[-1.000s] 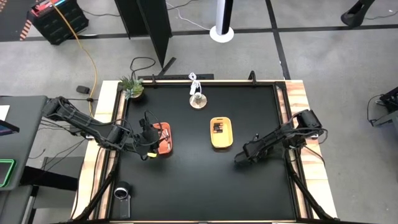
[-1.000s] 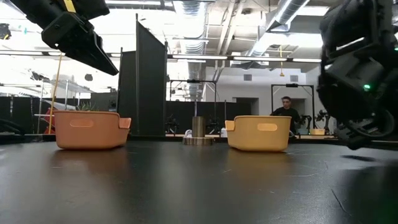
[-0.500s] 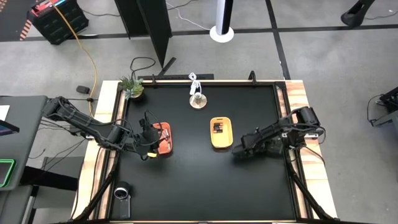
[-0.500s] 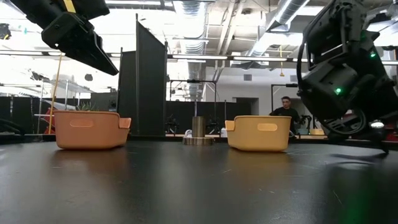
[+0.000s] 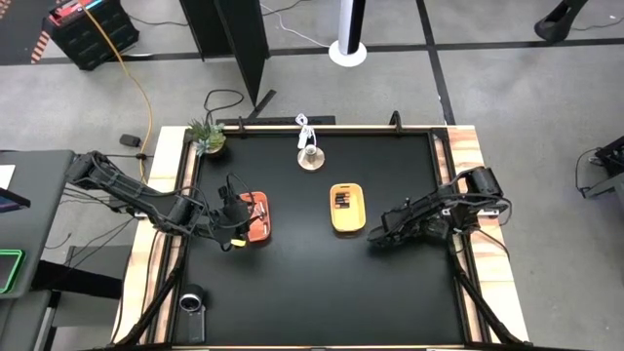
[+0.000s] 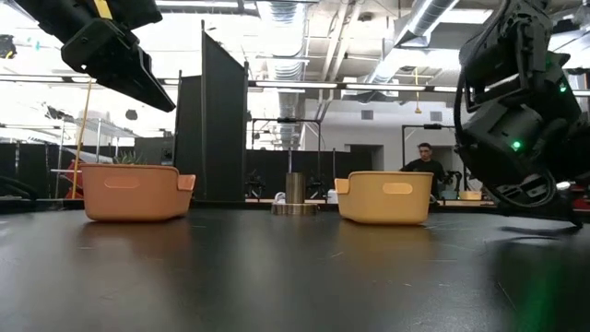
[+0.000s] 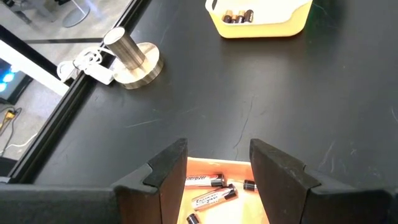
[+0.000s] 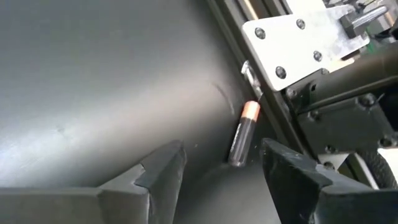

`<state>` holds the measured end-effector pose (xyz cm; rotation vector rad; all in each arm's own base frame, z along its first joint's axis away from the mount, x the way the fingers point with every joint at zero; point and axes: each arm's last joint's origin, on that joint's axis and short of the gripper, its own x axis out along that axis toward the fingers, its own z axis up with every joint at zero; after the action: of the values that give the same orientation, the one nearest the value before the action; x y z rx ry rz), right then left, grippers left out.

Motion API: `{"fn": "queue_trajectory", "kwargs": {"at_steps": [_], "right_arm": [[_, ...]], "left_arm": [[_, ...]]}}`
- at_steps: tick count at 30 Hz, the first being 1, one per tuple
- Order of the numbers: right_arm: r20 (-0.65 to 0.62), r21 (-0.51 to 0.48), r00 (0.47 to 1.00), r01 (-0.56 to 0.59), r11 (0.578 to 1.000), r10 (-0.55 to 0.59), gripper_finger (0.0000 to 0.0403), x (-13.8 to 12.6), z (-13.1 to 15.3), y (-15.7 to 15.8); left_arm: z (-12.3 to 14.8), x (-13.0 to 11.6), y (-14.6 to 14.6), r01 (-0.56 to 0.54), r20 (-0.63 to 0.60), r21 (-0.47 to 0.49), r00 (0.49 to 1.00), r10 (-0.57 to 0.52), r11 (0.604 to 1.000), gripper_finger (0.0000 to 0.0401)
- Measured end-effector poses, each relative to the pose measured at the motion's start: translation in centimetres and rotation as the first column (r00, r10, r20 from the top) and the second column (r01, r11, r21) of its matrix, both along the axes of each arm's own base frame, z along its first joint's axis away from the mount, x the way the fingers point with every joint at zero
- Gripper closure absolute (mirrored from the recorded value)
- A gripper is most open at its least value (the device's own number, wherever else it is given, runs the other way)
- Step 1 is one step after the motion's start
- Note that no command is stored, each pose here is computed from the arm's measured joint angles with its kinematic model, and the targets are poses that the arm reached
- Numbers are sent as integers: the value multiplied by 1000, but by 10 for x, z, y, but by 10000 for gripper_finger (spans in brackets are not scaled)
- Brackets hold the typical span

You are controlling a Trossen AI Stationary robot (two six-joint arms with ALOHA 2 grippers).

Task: Sort batteries
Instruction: Put the black battery into the yellow bin

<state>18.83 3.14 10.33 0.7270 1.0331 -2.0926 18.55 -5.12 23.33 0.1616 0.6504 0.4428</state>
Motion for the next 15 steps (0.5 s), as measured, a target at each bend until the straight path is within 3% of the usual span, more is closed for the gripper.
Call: {"fn": "queue_trajectory", "kwargs": {"at_steps": [15], "right_arm": [[4, -7, 1000, 13, 1000, -13, 236, -12, -10, -2]], "left_arm": [[0, 0, 0, 0, 0, 0, 1000, 0, 1000, 232]]}}
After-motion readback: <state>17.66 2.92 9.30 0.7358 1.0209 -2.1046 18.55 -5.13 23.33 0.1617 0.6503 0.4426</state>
